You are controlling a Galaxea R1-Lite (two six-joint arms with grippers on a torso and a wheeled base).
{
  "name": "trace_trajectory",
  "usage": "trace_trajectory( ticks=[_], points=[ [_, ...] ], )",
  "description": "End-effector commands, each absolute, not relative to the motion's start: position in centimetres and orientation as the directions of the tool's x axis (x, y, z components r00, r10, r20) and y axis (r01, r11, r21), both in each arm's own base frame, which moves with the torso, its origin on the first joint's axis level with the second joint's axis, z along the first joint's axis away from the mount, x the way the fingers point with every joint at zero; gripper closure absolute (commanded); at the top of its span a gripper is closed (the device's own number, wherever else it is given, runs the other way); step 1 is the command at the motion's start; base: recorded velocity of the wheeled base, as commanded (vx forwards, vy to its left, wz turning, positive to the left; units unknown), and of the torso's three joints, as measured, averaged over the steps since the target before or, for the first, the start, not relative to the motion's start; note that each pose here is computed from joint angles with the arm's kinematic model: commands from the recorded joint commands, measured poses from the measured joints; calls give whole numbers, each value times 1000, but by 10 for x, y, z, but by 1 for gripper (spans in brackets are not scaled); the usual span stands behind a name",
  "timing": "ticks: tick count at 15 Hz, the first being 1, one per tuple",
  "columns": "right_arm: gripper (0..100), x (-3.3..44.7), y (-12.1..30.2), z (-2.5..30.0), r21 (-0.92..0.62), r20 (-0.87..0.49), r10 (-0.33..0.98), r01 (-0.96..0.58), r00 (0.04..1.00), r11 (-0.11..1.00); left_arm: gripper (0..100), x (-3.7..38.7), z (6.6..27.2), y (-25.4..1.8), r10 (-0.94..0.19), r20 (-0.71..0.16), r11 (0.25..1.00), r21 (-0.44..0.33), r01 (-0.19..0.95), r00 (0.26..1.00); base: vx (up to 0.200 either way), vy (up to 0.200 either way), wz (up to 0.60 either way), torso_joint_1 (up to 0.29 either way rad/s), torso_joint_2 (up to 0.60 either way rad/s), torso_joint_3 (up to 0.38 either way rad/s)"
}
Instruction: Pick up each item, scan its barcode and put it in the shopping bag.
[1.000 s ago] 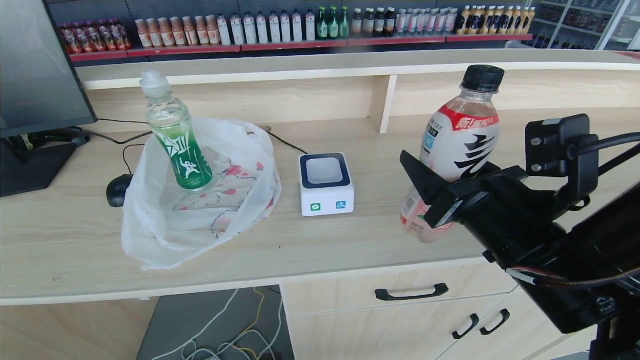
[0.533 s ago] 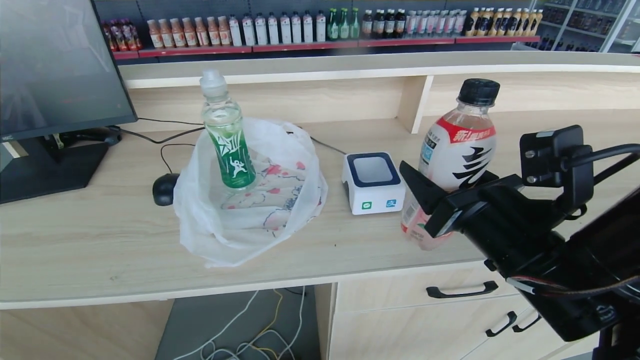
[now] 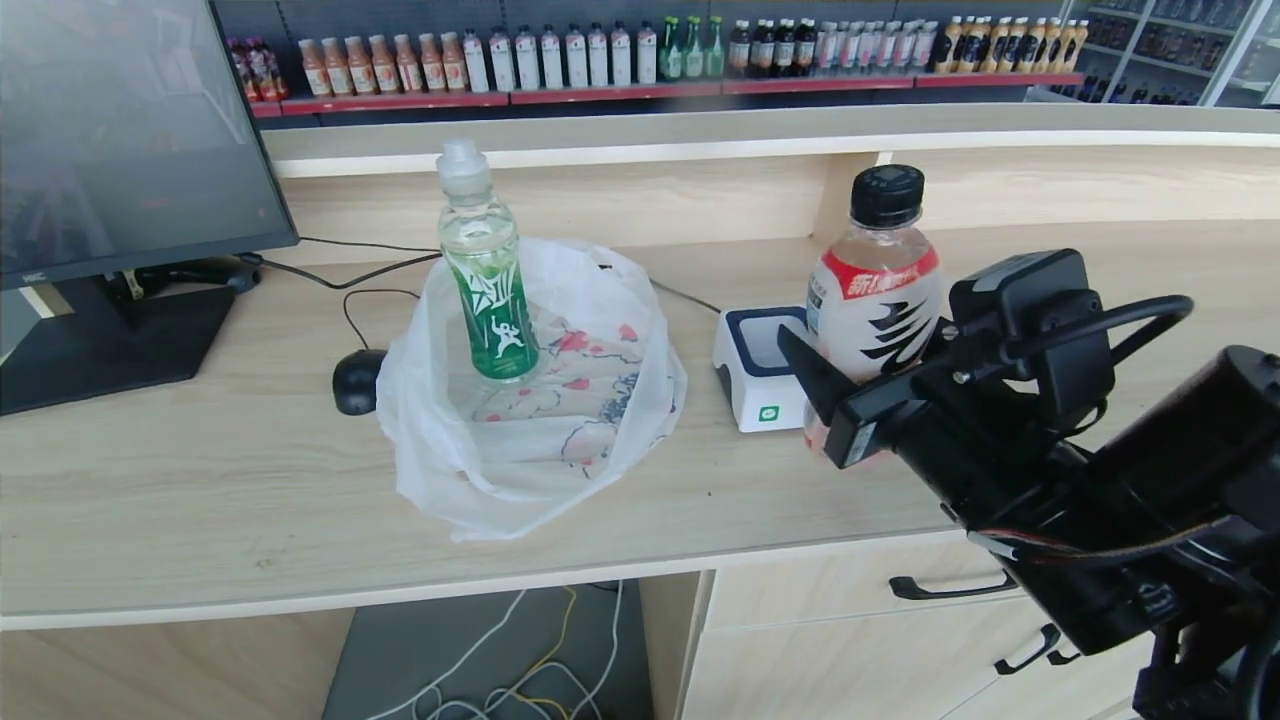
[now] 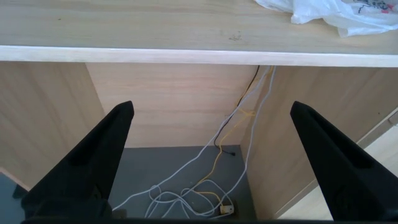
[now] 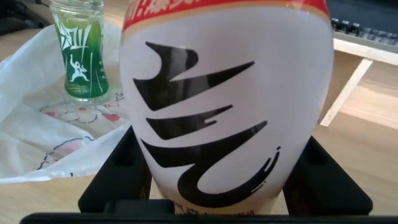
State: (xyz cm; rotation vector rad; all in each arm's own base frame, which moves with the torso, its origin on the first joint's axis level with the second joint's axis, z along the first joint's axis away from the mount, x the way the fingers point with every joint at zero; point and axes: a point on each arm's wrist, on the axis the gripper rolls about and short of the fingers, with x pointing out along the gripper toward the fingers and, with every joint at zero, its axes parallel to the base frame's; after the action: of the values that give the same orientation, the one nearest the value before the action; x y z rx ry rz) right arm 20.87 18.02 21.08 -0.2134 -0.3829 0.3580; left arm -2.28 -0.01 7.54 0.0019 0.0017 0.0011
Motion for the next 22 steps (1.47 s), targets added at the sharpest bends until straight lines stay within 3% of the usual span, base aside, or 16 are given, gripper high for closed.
trace_trajectory(
  ticks=[1, 13, 18, 22],
  points=[
    [100, 231, 192, 212, -311, 342, 361, -258, 868, 915, 0, -23, 75, 0, 2, 0, 1000, 3, -2, 1000, 0, 0, 0, 0, 0, 0],
    [100, 274, 191, 261, -545, 420, 321, -48, 849, 837, 0, -23, 75, 0, 2, 0, 1000, 2, -2, 1000, 0, 0, 0, 0, 0, 0],
    [100, 285, 183, 288, -668, 455, 414, -5, 788, 744, 0, -23, 75, 0, 2, -3, 1000, 2, -2, 1000, 0, 0, 0, 0, 0, 0],
    [100, 291, 180, 286, -758, 428, 488, 7, 761, 653, 0, -23, 75, 0, 2, 0, 1000, 2, -2, 1000, 0, 0, 0, 0, 0, 0]
  ],
)
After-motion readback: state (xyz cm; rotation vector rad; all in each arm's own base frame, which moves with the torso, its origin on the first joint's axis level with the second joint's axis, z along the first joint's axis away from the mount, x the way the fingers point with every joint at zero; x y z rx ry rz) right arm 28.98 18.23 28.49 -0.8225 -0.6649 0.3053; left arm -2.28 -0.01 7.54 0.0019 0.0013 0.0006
